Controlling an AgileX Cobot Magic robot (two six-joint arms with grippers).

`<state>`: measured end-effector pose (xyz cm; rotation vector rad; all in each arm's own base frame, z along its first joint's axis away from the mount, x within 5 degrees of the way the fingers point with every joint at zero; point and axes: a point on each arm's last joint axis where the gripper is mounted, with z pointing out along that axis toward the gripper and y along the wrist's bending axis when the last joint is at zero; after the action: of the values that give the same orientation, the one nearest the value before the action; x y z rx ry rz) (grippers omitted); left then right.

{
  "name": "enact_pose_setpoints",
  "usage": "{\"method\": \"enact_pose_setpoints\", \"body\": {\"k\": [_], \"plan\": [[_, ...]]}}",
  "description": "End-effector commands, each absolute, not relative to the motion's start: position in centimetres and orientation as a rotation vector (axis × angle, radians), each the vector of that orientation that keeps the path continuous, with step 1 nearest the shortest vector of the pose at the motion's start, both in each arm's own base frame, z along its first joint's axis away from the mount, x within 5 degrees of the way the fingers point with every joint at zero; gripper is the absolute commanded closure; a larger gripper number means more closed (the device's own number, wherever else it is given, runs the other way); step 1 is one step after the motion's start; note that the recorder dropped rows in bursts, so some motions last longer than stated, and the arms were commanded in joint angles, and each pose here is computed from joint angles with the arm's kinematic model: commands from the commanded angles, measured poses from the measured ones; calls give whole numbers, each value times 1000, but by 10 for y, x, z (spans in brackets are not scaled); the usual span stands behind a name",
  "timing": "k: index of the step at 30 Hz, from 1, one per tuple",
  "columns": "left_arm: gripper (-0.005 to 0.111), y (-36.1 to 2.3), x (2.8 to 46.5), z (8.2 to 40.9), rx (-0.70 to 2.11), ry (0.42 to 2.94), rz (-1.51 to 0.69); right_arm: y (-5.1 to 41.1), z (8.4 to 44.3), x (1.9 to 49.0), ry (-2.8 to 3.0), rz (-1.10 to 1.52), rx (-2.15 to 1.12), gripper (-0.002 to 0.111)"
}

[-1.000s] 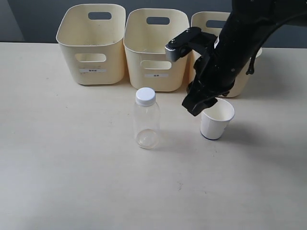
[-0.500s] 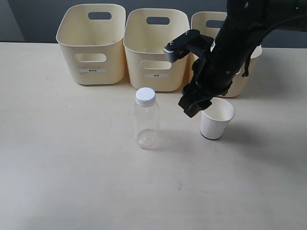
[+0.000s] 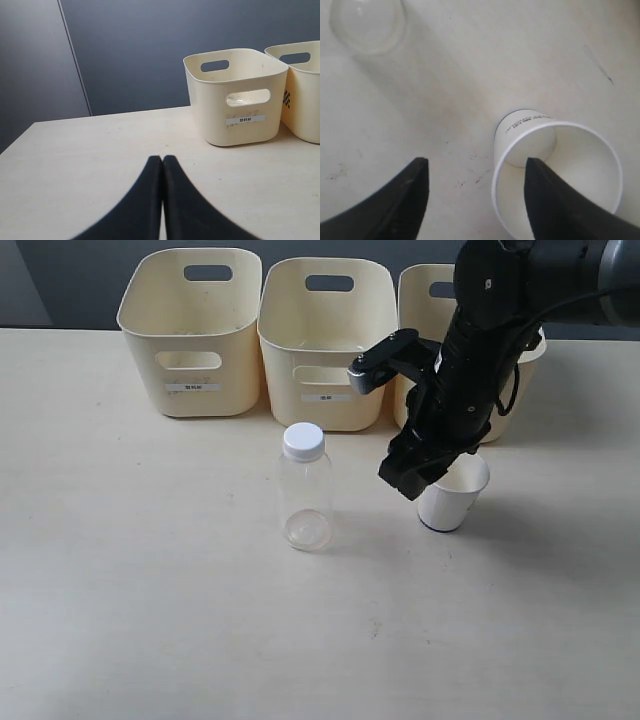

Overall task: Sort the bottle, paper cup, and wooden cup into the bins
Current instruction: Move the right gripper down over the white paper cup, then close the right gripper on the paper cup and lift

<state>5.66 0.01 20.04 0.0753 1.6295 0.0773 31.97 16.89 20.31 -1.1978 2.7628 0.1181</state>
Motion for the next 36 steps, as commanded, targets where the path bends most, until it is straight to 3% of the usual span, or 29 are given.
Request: {"method": "enact_pose_setpoints", "body": {"k": [1,15,17,21,30,36], "plan": [[107,0,56,201,72,1617,76,169,203,321,2763,111,-1196,53],[107,0,56,201,72,1617,76,171,179,326,2817,103,-1206,54],[107,0,56,201,72,1617,76,171,179,326,2817,103,-1206,65],[107,0,56,201,72,1617,76,171,179,326,2816,103,-1224,109],[107,0,56,201,74,1617,77,167,182,324,2810,10,-1296,109],[107,0,56,201,72,1617,76,166,230,322,2602,3,-1220,109]]}}
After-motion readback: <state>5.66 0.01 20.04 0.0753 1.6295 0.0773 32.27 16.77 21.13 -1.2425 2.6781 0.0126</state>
